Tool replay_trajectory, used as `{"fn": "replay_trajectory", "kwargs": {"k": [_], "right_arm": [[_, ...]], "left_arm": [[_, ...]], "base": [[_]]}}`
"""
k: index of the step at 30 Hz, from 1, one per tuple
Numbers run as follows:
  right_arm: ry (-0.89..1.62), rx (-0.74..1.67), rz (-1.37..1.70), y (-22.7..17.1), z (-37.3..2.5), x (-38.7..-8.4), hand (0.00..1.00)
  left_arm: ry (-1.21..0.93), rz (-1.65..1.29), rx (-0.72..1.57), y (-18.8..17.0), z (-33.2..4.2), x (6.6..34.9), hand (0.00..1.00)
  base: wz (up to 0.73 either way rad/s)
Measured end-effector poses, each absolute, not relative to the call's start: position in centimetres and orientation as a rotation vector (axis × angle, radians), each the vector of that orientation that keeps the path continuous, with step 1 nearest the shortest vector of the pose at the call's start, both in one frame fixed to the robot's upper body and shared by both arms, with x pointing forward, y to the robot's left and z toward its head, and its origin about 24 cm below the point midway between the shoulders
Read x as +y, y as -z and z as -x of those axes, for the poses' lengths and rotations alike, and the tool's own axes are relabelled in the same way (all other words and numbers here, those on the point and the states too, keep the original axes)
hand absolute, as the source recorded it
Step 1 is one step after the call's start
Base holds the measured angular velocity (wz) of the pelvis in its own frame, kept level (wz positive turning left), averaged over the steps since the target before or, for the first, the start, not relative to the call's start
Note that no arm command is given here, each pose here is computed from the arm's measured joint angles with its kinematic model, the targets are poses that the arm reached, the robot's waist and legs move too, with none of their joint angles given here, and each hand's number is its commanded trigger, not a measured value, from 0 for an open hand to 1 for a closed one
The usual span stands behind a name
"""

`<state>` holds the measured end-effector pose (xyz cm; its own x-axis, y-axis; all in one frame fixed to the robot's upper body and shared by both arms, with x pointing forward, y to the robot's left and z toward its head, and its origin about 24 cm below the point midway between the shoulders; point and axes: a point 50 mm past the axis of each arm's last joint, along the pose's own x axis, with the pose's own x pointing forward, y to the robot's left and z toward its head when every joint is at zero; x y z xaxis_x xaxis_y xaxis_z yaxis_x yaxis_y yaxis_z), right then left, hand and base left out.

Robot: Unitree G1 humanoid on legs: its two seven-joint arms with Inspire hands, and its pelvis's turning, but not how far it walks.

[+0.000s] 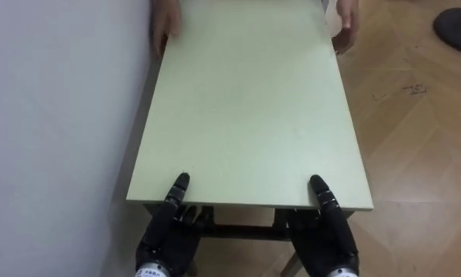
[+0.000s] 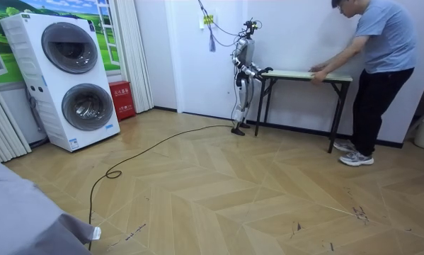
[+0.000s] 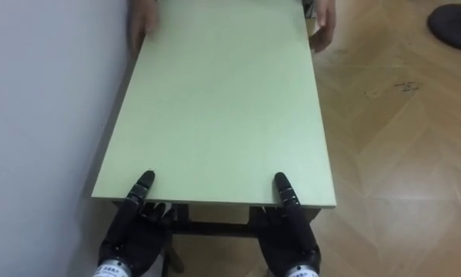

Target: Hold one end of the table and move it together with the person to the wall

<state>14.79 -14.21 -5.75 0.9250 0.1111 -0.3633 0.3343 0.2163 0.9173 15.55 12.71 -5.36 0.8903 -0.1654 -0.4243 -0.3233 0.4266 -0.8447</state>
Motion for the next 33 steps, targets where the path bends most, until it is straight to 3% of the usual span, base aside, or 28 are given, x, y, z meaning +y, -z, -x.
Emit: {"fn": "replay_trajectory", "kwargs": {"k": [1, 2, 3, 4, 5, 14, 28, 33], "right_arm": [[0.16, 0.39, -1.353, 5.7, -14.8, -14.2, 1.0], [0.161, 0.389, -1.354, 5.7, -14.8, -14.2, 1.0], [0.161, 0.389, -1.354, 5.7, -14.8, -14.2, 0.8], [0.159, 0.392, -1.354, 5.8, -14.8, -14.1, 0.57], [0.159, 0.394, -1.354, 5.8, -14.7, -14.1, 0.0], [0.135, 0.477, -1.277, 6.9, -13.4, -14.0, 0.0], [0.096, 0.508, -1.212, 7.1, -13.1, -14.4, 0.0], [-0.015, 0.514, -1.208, 7.0, -13.1, -13.3, 0.0]], "left_arm": [[-0.104, 1.139, 0.49, 5.4, -15.5, 12.7, 0.92], [-0.105, 1.139, 0.491, 5.4, -15.5, 12.7, 0.62], [-0.106, 1.138, 0.492, 5.4, -15.5, 12.7, 0.15], [-0.108, 1.137, 0.494, 5.5, -15.5, 12.7, 0.0], [-0.11, 1.136, 0.496, 5.5, -15.4, 12.8, 0.0], [-0.043, 0.895, 0.55, 6.5, -14.5, 13.1, 0.0], [0.048, 0.894, 0.547, 6.2, -14.8, 11.8, 0.0], [0.049, 0.895, 0.548, 6.2, -14.8, 11.8, 0.0]], "base": [[0.0], [0.0], [0.0], [0.0], [0.0], [-0.01], [-0.01], [0.0]]}}
